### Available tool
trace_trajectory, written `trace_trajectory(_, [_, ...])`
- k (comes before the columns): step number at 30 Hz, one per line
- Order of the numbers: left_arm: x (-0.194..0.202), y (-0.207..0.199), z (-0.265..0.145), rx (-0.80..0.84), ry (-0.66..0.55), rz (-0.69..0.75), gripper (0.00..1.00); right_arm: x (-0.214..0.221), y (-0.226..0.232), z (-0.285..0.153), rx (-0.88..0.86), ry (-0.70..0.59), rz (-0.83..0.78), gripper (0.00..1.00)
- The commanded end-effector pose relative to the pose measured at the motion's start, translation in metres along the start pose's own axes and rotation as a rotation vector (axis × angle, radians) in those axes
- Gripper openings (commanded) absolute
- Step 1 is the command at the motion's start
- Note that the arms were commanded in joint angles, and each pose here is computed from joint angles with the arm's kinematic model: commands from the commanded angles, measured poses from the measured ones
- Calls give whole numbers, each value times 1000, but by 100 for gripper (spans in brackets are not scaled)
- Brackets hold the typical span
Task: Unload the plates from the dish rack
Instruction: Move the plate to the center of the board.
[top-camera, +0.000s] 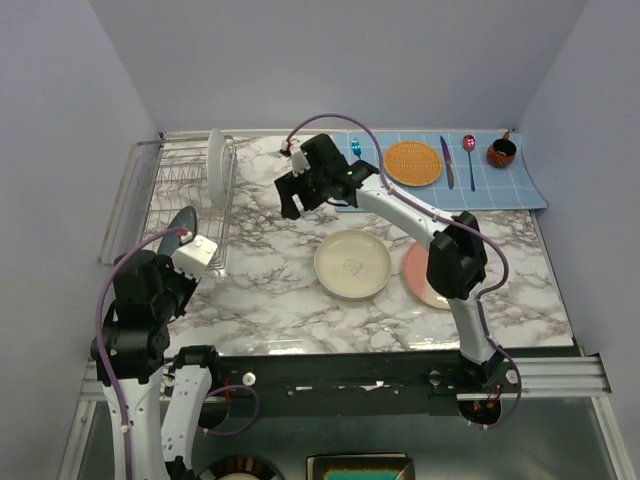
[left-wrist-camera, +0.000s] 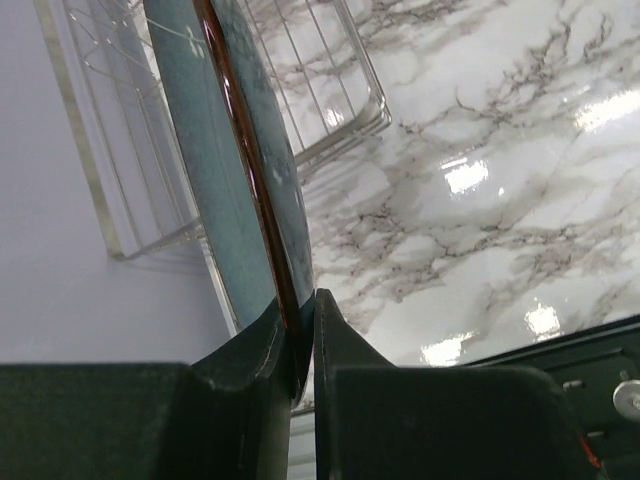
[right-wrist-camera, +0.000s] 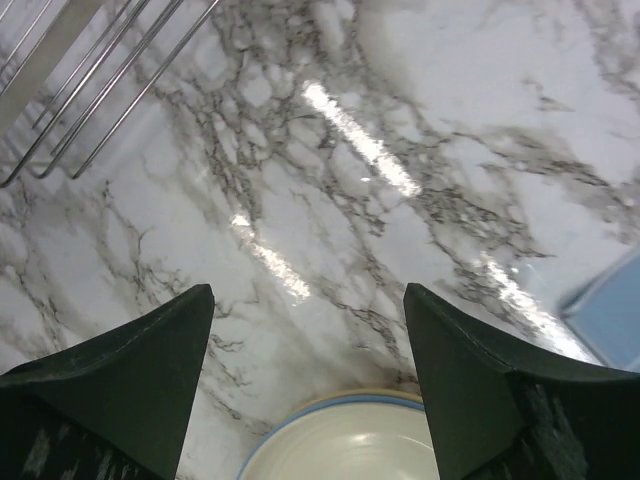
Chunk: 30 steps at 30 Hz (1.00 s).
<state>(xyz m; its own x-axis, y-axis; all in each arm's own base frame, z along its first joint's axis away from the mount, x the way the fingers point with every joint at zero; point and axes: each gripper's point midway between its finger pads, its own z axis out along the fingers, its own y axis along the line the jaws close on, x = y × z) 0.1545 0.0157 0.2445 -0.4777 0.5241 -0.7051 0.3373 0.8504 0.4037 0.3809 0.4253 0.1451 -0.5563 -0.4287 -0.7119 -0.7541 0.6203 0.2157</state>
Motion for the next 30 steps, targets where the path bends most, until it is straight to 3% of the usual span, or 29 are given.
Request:
trace_trajectory(1, [-17, 2, -14, -16, -117, 127, 0, -39, -34, -49, 129, -115, 22, 86])
trace_trajectory(11, [-31, -7, -24, 28, -188, 104, 0, 23, -8, -43, -41, 40, -9, 86])
trace_trajectory(22, [-45, -22, -18, 129, -241, 81, 0, 92, -52, -25, 152, 268, -148, 85])
trace_trajectory(30, [-54, -29, -20, 179, -274, 81, 0, 98, -60, -6, 201, 328, -261, 85])
